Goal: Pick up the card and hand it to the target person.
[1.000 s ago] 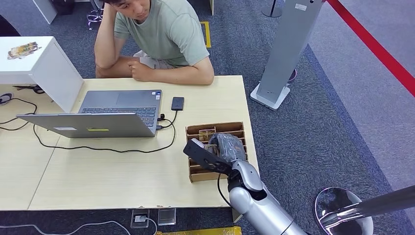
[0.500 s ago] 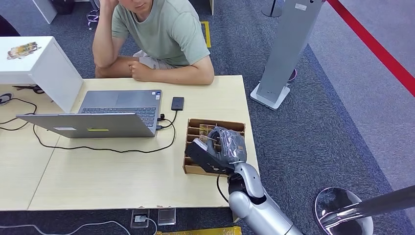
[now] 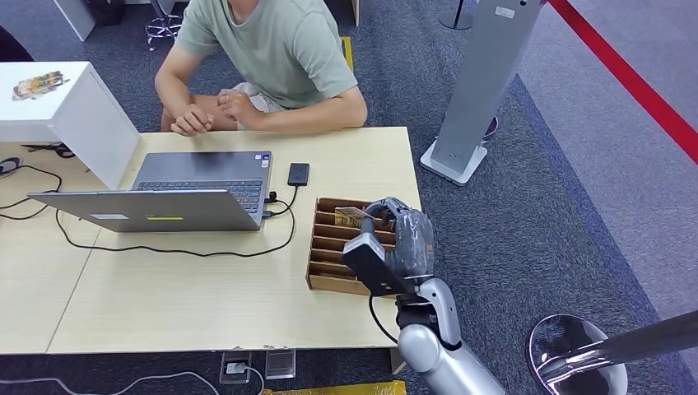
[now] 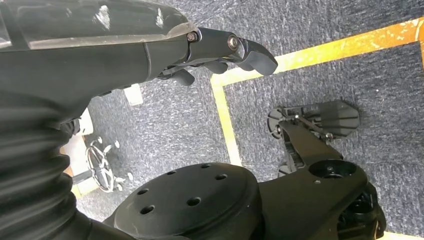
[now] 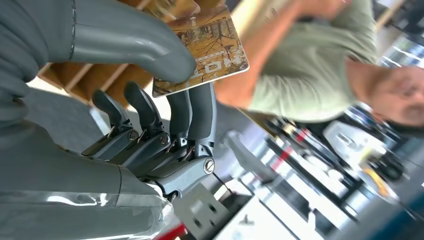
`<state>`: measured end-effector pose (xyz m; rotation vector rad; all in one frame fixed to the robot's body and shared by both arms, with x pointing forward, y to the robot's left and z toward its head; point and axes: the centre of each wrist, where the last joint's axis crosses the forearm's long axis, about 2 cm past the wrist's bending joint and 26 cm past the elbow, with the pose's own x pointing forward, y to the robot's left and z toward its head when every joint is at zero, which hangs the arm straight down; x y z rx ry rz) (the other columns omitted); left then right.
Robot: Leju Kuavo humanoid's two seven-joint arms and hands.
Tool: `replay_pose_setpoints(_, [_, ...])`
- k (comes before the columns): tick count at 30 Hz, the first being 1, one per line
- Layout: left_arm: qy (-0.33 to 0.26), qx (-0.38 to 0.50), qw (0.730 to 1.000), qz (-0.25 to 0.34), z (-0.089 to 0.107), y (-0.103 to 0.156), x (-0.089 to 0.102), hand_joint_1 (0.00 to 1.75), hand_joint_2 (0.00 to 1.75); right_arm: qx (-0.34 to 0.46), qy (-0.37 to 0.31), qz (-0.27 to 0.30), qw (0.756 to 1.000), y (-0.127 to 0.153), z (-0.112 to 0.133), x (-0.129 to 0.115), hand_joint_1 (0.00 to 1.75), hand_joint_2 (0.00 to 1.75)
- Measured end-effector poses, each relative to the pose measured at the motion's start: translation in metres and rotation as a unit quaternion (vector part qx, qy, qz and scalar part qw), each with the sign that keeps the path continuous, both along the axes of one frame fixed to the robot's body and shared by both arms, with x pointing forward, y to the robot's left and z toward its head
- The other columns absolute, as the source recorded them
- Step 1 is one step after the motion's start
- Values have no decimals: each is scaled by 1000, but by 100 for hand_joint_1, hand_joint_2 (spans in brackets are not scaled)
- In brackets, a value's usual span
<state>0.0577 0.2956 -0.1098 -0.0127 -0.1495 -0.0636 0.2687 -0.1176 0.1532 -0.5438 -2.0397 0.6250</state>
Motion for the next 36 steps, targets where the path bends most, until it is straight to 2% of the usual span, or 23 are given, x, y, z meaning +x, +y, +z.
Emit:
replay_pose_setpoints(6, [5,0,1000,-13,0,0,1,0,175,-8,65,13,998,5,10,26,152,175])
replay_pose_setpoints(11, [2,0,1000,-21,1,0,4,0,175,-31,72,20,997,25,40,81,152,175])
replay_pose_setpoints(14, [1,0,1000,-21,1,0,5,0,175,-53,68,17,996,37,56,103,152,175])
replay_pose_setpoints(20, [1,0,1000,-20,1,0,6,0,175,-123,60,-2,991,61,77,125,152,175])
replay_pose_setpoints(24, [1,0,1000,-16,1,0,5,0,175,-163,55,-19,985,67,78,130,152,175])
replay_pose_setpoints(28, [3,0,1000,-17,1,0,5,0,175,-185,63,-30,980,65,72,134,0,175])
replay_pose_setpoints(36, [0,-5,1000,-20,1,-1,4,0,175,-196,75,-42,977,57,59,137,0,175])
